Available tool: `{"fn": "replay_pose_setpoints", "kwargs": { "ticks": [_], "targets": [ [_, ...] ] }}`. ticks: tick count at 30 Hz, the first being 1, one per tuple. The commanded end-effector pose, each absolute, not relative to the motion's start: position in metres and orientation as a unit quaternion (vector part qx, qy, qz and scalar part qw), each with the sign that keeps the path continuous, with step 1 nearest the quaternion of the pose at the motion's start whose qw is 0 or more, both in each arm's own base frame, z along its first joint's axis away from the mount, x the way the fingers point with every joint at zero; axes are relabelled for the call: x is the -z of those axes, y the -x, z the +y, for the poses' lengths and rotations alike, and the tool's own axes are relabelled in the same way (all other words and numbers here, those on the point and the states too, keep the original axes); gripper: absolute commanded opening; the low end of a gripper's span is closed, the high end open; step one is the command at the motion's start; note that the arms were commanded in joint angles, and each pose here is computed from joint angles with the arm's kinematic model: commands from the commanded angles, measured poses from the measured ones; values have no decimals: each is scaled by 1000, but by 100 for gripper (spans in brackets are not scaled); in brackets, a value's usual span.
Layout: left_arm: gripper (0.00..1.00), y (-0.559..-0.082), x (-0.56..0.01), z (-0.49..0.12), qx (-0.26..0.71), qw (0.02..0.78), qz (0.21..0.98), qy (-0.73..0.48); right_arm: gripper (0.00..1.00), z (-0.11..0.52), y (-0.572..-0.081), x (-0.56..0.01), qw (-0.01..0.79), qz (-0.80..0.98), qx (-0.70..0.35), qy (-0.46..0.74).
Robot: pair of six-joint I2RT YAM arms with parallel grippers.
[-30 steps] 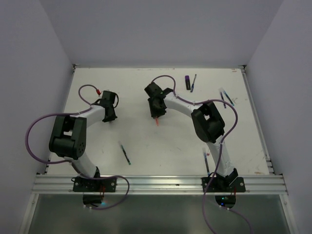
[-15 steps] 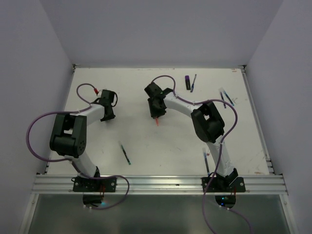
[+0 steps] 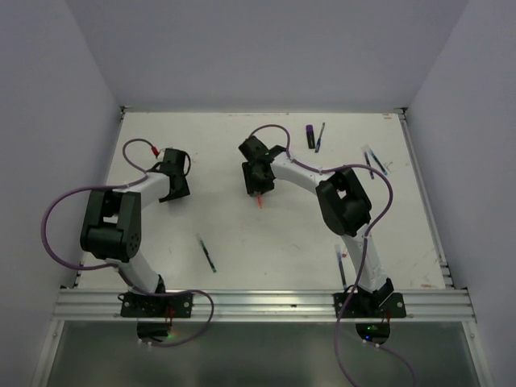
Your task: Open the pen caps
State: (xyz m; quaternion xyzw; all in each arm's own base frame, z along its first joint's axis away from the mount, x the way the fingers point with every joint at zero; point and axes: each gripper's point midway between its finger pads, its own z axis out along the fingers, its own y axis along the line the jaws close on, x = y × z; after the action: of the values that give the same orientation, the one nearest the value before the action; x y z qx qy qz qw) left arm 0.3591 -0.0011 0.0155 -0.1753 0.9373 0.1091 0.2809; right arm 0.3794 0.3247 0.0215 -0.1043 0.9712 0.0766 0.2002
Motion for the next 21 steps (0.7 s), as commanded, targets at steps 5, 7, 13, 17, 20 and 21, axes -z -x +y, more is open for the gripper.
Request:
{"fn": "replay_pose_setpoints", "kwargs": {
  "ticks": [5,7,13,17,20,21],
  "targets": [
    [66,-352,-38,-18,-61,254,952,160,50,325,-396,-50,237,962,-76,114],
    [69,-356,-59,-20,-48,272,947,162,53,323,-398,-70,255,957,-78,113],
    [70,-338,-114,-30,6,328,926,186,57,306,-378,-129,298,944,-72,123],
    [68,-296,-126,-47,77,337,918,194,58,301,-332,-148,300,938,-100,143],
    [61,-259,-99,-71,142,279,928,200,58,329,-291,-148,288,928,-147,183],
    [59,-253,-98,-79,163,277,926,198,58,335,-275,-135,270,929,-157,198]
  ]
}}
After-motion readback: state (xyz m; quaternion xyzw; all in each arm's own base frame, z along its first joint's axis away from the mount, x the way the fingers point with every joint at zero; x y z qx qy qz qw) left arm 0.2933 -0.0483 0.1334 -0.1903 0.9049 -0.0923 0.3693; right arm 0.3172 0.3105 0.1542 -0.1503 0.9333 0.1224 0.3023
